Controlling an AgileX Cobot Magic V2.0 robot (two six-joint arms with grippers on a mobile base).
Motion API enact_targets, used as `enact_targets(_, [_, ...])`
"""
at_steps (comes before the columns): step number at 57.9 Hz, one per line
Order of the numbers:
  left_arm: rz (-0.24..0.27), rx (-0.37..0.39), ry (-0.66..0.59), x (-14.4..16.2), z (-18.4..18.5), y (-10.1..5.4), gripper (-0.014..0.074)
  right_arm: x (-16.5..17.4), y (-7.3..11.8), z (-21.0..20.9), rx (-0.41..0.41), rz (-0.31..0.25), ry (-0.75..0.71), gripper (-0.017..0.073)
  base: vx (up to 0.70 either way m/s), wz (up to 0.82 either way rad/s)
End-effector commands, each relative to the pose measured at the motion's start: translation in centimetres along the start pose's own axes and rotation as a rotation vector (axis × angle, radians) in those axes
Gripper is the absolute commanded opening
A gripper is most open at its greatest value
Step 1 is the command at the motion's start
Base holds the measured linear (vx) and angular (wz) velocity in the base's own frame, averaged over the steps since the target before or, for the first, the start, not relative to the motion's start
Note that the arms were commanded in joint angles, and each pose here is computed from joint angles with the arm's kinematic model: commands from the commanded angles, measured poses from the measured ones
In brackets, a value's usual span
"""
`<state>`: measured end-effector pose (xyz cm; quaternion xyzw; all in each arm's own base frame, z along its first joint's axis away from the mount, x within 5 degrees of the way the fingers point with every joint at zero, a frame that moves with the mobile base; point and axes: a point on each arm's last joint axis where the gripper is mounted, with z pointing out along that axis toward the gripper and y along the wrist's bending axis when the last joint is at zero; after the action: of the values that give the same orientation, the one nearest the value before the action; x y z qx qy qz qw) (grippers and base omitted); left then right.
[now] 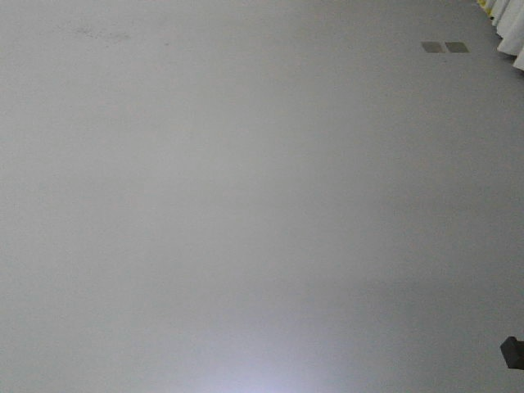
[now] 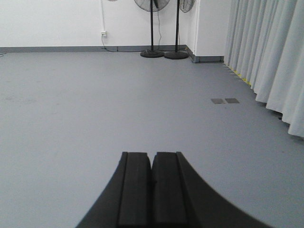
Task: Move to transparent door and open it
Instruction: 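Drive the base forward across the grey floor, turning toward the door, then drive toward the white-framed glass sliding door on the wooden platform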
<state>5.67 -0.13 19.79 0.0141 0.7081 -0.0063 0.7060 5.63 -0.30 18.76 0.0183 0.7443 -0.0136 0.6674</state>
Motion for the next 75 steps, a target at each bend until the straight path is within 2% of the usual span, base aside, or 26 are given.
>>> enact_targets(1, [-0.007, 0.013, -0.054, 0.28, 0.08, -0.11, -0.0006, -0.33, 0.03, -0.01, -0.001, -0.013, -0.08, -0.0008, 0.3, 0.13])
enact_targets(34, [-0.007, 0.013, -0.054, 0.28, 0.08, -0.11, -0.0006, -0.33, 0.03, -0.01, -0.001, -0.013, -0.08, -0.0008, 0.4, 0.15])
enact_targets(75, [-0.007, 0.013, -0.054, 0.28, 0.08, -0.11, -0.0006, -0.33, 0.03, -0.01, -0.001, -0.013, -0.08, -0.0008, 0.5, 0.35])
